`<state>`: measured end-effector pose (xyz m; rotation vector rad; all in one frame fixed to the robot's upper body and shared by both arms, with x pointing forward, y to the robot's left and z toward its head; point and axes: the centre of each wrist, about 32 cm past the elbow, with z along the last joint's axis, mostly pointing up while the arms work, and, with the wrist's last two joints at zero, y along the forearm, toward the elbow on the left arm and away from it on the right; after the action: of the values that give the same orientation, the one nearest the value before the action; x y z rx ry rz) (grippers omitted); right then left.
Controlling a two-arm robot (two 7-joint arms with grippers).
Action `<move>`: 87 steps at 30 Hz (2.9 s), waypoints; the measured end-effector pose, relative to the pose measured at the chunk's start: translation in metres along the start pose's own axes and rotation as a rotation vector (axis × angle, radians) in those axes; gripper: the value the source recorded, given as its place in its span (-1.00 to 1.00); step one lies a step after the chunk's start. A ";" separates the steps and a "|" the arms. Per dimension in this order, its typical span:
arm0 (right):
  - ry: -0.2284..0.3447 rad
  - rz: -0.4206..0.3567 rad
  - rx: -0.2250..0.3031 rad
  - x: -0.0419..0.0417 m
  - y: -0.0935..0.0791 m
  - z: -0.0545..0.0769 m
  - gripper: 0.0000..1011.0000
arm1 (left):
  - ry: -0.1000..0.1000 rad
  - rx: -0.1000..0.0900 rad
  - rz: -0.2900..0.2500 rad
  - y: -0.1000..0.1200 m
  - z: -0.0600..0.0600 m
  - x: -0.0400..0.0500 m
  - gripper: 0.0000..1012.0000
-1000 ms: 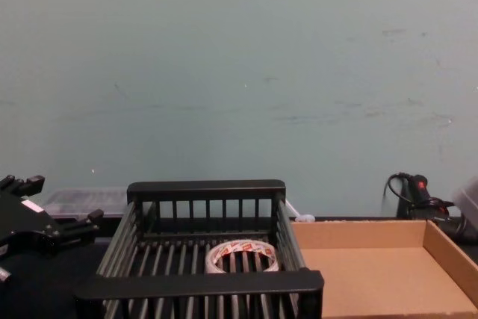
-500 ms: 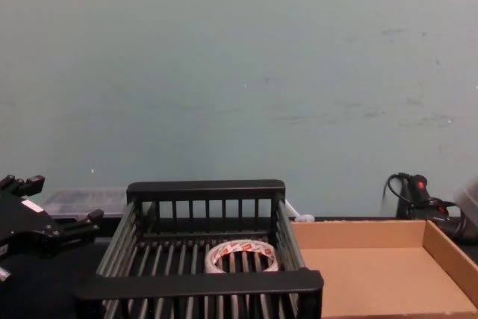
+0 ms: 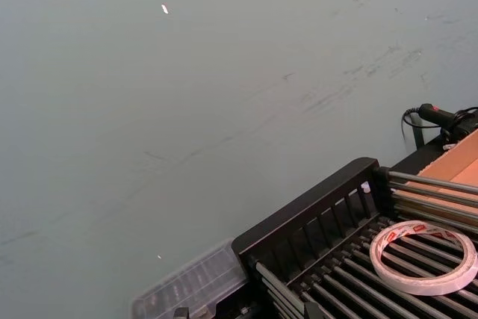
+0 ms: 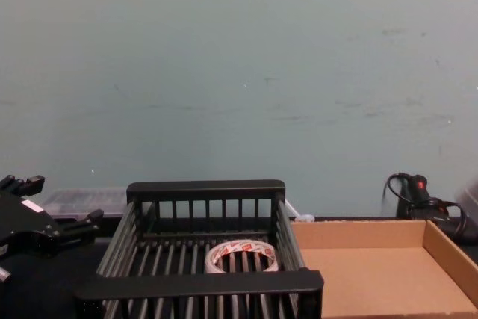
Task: Pick up the white tape and place it into the black box , Pick up the silver tape and place it into the brown box.
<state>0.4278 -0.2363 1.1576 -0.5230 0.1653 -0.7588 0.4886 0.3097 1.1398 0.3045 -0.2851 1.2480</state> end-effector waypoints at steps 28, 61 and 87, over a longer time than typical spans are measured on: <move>0.017 0.003 -0.003 -0.0002 0.002 -0.001 0.98 | 0.000 0.000 0.000 0.000 0.000 0.0000 0.98; 0.017 0.003 -0.003 -0.0003 0.002 -0.001 -0.71 | 0.000 0.000 0.000 0.000 0.000 0.0000 0.98; 0.002 0.030 0.043 0.0008 0.000 -0.004 -0.72 | 0.000 0.000 0.000 0.000 0.000 0.0000 0.98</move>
<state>0.4270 -0.2385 1.1542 -0.4779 0.1577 -0.7323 0.4886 0.3097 1.1398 0.3045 -0.2850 1.2480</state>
